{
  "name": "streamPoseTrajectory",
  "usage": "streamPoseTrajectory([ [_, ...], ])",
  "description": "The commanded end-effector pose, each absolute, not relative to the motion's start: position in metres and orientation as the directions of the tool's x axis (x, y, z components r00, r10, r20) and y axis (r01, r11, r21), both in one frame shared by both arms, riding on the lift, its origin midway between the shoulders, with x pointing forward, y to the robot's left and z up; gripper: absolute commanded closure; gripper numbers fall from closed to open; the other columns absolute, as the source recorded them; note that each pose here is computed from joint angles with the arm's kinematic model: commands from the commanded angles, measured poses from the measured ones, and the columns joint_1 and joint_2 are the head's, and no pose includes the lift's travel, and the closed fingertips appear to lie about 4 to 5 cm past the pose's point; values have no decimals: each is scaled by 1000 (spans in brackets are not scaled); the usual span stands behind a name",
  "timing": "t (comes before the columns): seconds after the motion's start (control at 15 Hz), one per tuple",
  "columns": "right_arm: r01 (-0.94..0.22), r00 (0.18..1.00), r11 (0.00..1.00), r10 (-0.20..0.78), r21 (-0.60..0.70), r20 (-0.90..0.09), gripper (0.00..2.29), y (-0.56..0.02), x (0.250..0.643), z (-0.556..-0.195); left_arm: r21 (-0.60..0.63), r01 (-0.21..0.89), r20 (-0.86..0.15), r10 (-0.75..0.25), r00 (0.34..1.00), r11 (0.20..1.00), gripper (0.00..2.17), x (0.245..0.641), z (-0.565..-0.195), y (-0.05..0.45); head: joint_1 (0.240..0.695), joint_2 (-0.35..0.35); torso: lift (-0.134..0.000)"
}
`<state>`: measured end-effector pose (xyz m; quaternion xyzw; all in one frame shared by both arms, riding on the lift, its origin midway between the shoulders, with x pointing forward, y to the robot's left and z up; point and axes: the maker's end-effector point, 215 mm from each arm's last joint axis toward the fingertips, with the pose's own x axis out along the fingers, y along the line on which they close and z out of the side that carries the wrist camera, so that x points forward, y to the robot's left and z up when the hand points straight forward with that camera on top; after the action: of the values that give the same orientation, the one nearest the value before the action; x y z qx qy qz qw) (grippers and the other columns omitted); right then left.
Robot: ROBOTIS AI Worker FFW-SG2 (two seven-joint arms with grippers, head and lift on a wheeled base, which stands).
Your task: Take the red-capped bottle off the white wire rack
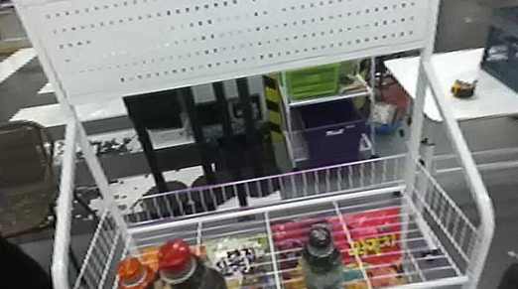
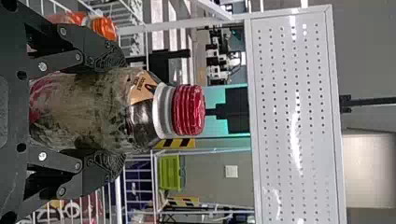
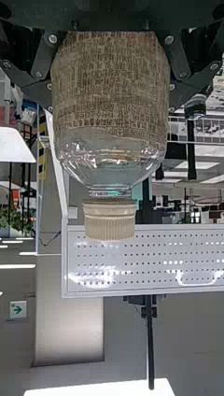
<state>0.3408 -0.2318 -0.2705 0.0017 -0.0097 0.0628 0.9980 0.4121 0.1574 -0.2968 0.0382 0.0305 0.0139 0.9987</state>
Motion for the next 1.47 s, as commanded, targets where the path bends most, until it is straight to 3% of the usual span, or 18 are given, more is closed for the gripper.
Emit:
streamPoseTrajectory([
  [0.0,-126,992,992,126,4,19,836,-231,341,-271,100,-76,-57,82,995,992,2145,410,-291,190,499,0,0],
  [0.53,-125,992,992,125,6,13,836,-232,343,-275,122,-198,-59,206,977,973,2145,413,-291,269,499,0,0],
  [1.4,-126,992,992,126,7,13,836,-231,344,-273,112,-197,-56,204,977,974,2145,413,-288,270,499,0,0],
])
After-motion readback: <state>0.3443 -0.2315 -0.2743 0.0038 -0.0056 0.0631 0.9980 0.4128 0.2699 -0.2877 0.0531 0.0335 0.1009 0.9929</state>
